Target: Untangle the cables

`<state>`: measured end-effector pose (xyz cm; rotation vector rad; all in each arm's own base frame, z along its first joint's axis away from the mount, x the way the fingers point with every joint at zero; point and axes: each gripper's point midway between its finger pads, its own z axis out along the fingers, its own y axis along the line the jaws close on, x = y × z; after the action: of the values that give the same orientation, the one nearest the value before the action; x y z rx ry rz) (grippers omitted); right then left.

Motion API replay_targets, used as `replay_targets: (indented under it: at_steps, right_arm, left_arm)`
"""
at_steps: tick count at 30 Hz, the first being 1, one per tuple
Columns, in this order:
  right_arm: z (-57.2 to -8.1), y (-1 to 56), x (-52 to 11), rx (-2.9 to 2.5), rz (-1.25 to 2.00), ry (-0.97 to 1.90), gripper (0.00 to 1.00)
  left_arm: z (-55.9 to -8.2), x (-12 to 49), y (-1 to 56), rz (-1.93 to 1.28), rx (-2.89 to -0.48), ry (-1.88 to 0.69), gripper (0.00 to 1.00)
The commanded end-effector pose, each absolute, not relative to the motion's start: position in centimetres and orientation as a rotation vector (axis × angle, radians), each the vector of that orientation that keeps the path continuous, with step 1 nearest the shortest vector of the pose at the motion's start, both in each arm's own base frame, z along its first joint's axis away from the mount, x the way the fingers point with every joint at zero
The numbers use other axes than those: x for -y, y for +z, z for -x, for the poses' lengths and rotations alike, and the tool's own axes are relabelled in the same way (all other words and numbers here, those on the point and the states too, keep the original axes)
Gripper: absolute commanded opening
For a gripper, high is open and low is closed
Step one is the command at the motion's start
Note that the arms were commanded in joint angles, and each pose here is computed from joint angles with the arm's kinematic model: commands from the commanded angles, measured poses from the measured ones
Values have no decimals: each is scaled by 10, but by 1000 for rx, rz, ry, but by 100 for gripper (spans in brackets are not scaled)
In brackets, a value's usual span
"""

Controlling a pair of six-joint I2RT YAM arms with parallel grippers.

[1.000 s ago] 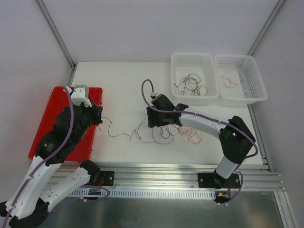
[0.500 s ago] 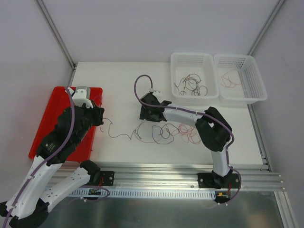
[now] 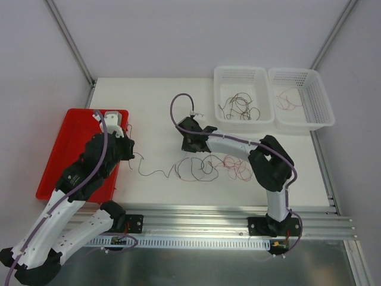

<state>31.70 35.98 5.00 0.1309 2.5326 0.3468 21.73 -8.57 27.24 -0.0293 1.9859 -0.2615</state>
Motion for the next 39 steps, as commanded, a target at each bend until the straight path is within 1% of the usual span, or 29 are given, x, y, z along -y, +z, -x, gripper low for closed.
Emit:
replay_targets:
  at_steps: [1,2,3,5,6,8,9,12,13,14,17,18,19,21,23,25,26,27,29,30,31,32,35,36,37,38,39]
  right_arm:
    - [-316,125,-350,-2405,-98,435,1]
    - [-312,132,-348,-2402,-80,448,1]
    - [-309,154,-346,-2367,-76,493,1]
    - [-300,166,-343,-2369,-20,528,1]
    - [-296,184,-339,-2344,-5,559,1]
    - [-286,196,-331,-2341,44,572,1]
    - [-281,214,-324,-2306,55,595,1]
    - [-269,221,-300,-2305,103,584,1]
    - [-263,232,-288,-2281,103,599,1]
    - [-262,219,-268,-2312,97,532,1]
    - [-261,215,-214,-2300,41,407,1]
    - [-256,194,-196,-2344,42,338,1]
    - [-257,188,-175,-2358,-9,294,1]
    - [-249,155,-152,-2432,-21,226,1]
    - [-247,136,-137,-2464,-67,205,4]
    - [-242,109,-128,-2515,-92,183,8]
    - [-240,101,-129,-2540,-90,184,14]
    - [-238,93,-129,-2557,-88,183,17]
    - [-234,83,-132,-2581,-86,202,24]
    - [-234,82,-133,-2583,-81,212,30]
    - [-235,82,-136,-2577,-79,228,32]
    - [-234,83,-137,-2573,-74,238,40]
    - [-236,92,-139,-2544,-57,259,53]
    - [-236,95,-139,-2537,-51,265,60]
    - [-234,99,-139,-2529,-39,274,63]
    - [-234,102,-140,-2520,-35,277,68]
    - [-234,105,-140,-2512,-18,279,76]
  left_arm:
    - [-222,81,261,69,-2013,-217,0]
    - [-224,81,255,72,-2030,-203,0]
    - [-225,80,252,79,-2041,-191,0]
    - [-227,81,242,81,-2072,-170,0]
    - [-228,82,239,84,-2084,-168,0]
    - [-230,81,232,93,-2111,-137,0]
    - [-231,81,229,104,-2121,-126,0]
    - [-231,71,223,132,-2151,-44,0]
    - [-230,68,220,131,-2172,-14,0]
    - [-231,63,219,144,-2173,22,0]
    - [-230,61,217,143,-2190,46,0]
    - [-230,63,217,141,-2194,40,0]
    - [-230,64,217,138,-2197,30,1]
    - [-230,72,216,115,-2214,-11,5]
    - [-231,77,212,95,-2239,-23,7]
    - [-232,88,207,70,-2277,-63,11]
    - [-231,97,201,52,-2314,-97,13]
    - [-230,100,201,50,-2319,-119,13]
    - [-231,109,193,43,-2359,-147,18]
    - [-232,116,187,26,-2390,-169,21]
    - [-232,119,183,17,-2407,-172,25]
    - [-233,121,179,21,-2419,-176,28]
    - [-238,134,165,9,-2471,-202,34]
    - [-239,137,162,6,-2480,-205,36]
    - [-243,144,158,-5,-2488,-210,40]
    - [-245,147,155,-7,-2495,-213,53]
    - [-247,150,153,-10,-2495,-215,62]
